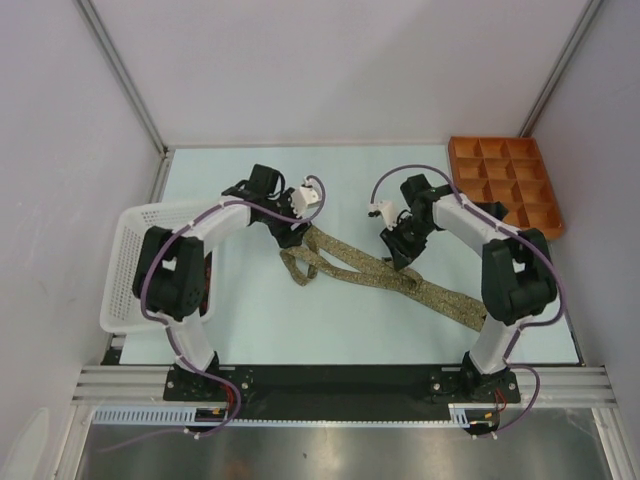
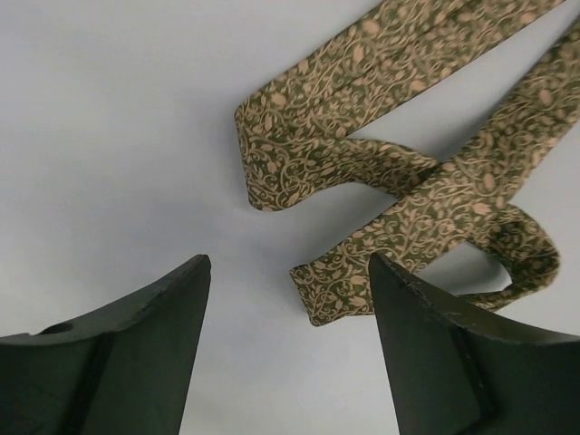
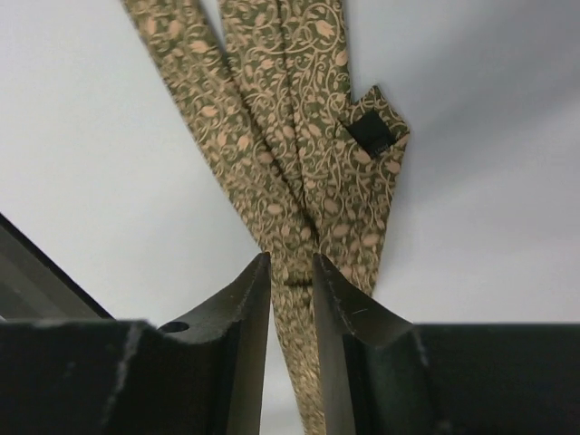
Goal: Roll the ties
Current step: Flatten out the tie at the center of the board.
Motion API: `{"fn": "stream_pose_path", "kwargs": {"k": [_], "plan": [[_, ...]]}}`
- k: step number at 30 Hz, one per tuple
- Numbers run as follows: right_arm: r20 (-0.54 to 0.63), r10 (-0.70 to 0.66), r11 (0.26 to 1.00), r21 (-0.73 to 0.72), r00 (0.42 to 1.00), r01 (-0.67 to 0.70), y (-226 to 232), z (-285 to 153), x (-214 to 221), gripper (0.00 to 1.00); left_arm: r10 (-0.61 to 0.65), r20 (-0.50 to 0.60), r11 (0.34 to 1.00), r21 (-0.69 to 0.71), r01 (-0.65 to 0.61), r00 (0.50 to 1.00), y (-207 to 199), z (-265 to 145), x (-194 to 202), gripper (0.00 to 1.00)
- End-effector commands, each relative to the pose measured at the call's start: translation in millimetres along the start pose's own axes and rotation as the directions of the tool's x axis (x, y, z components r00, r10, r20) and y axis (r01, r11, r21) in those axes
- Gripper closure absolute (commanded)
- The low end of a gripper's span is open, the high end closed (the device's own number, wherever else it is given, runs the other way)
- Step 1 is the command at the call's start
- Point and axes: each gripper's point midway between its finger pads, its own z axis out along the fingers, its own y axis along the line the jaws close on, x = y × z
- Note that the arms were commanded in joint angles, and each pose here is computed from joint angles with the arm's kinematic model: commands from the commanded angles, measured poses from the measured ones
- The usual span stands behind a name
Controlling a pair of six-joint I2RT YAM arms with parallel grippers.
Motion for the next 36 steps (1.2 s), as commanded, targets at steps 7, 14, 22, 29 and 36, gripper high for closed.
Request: {"fn": "stream_pose_path", "kwargs": {"k": [7, 14, 22, 29, 36], "plan": [[-0.108, 0.184, 0.982, -0.018, 0.977, -0.187, -12.4, 56.7, 22.9, 0.77, -0.185, -0.146, 0.976, 0.085, 0.199, 0.972, -10.0, 10.4, 33.3, 0.34], [-0.143, 0.211, 0.977, -0.006, 0.967, -0.214, -17.8, 64.3, 33.1, 0.78, -0.194, -0.089, 0.916, 0.339, 0.213, 0.977, -71.7, -20.7, 9.2, 0.85], [-0.157, 0.23, 0.972, -0.008, 0.96, -0.235, -21.3, 65.1, 41.9, 0.79, 0.185, -0.005, 0.899, 0.404, -0.167, 0.983, -179.4, -54.4, -15.3, 0.99], [-0.169, 0.235, 0.97, -0.015, 0.957, -0.241, -20.4, 66.6, 47.0, 0.8, 0.249, -0.012, 0.913, 0.336, -0.231, 0.968, -183.7, -48.8, -9.7, 0.43], [-0.182, 0.222, 0.974, -0.006, 0.958, -0.227, -21.0, 68.5, 49.6, 0.8, 0.167, 0.05, 0.97, 0.169, -0.173, 0.985, -127.6, -18.3, -42.0, 0.5]]}}
